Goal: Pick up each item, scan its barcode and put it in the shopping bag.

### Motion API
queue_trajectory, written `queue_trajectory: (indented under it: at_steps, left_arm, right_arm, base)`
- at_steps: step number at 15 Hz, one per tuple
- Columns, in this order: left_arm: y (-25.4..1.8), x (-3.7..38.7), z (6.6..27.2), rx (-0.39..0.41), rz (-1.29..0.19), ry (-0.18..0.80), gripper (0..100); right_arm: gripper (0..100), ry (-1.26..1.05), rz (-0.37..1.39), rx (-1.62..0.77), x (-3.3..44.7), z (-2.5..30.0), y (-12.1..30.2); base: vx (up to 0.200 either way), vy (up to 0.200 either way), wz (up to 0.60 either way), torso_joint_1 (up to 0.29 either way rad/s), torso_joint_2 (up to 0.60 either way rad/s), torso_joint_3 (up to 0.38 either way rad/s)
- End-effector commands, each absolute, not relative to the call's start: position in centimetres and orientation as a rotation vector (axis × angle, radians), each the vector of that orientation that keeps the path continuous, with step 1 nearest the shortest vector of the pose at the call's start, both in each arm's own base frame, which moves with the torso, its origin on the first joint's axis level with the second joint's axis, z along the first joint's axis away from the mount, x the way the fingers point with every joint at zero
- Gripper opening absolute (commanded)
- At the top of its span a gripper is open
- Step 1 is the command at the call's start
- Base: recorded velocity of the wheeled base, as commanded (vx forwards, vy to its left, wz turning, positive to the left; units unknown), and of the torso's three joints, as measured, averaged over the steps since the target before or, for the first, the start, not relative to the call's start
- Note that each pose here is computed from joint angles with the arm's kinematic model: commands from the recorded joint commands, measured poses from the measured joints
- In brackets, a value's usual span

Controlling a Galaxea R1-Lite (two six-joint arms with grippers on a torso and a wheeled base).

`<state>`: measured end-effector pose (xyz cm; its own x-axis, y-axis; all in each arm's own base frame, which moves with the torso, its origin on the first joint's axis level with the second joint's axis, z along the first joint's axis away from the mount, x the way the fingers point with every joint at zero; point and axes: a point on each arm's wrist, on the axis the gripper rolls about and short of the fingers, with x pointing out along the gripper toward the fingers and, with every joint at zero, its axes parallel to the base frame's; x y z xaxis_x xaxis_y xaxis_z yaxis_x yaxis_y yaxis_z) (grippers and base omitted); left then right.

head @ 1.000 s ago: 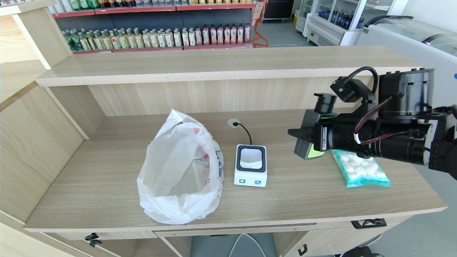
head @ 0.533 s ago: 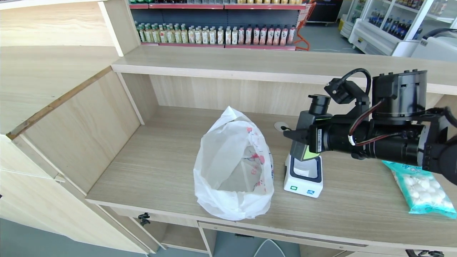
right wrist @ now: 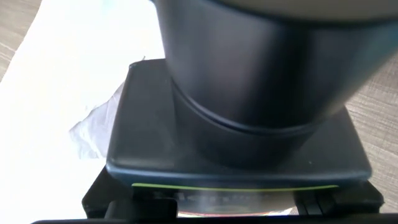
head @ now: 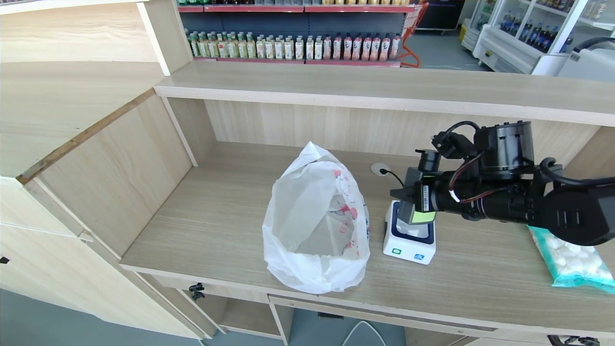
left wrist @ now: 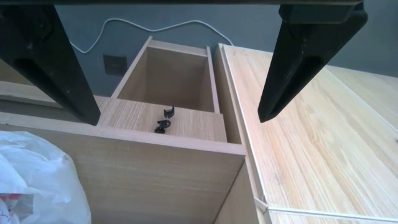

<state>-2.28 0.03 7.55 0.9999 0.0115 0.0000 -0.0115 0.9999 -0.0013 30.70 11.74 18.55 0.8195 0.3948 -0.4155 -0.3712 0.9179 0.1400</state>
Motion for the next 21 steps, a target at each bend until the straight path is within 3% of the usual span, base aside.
queue_trajectory:
  at_steps: [1, 13, 17, 18, 21]
  left_arm:
    - [0.0, -2.3, 7.5, -0.002, 0.012, 0.0, 100]
    - [0.0, -2.3, 7.6, -0.002, 0.012, 0.002, 100]
    - [0.0, -2.3, 7.6, -0.002, 0.012, 0.002, 100]
    - [0.0, -2.3, 7.6, -0.002, 0.012, 0.002, 100]
    - [0.0, -2.3, 7.5, -0.002, 0.012, 0.0, 100]
  right_arm:
    - [0, 0.493, 0.389, 0.074, 32.7, 16.2, 12.1]
    - [0, 0.48, 0.406, 0.114, 34.6, 14.6, 13.1]
    - [0, 0.394, 0.47, 0.129, 33.4, 17.8, 13.3]
    - [0, 0.304, 0.511, 0.132, 32.2, 20.9, 12.9]
    - [0, 0.229, 0.54, 0.025, 29.5, 23.4, 11.9]
  base:
    - [0.0, 0.0, 0.0, 0.0, 0.0, 0.0]
    - [0.0, 0.0, 0.0, 0.0, 0.0, 0.0]
    - [0.0, 0.0, 0.0, 0.0, 0.0, 0.0]
    - [0.0, 0.0, 0.0, 0.0, 0.0, 0.0]
    - [0.0, 0.0, 0.0, 0.0, 0.0, 0.0]
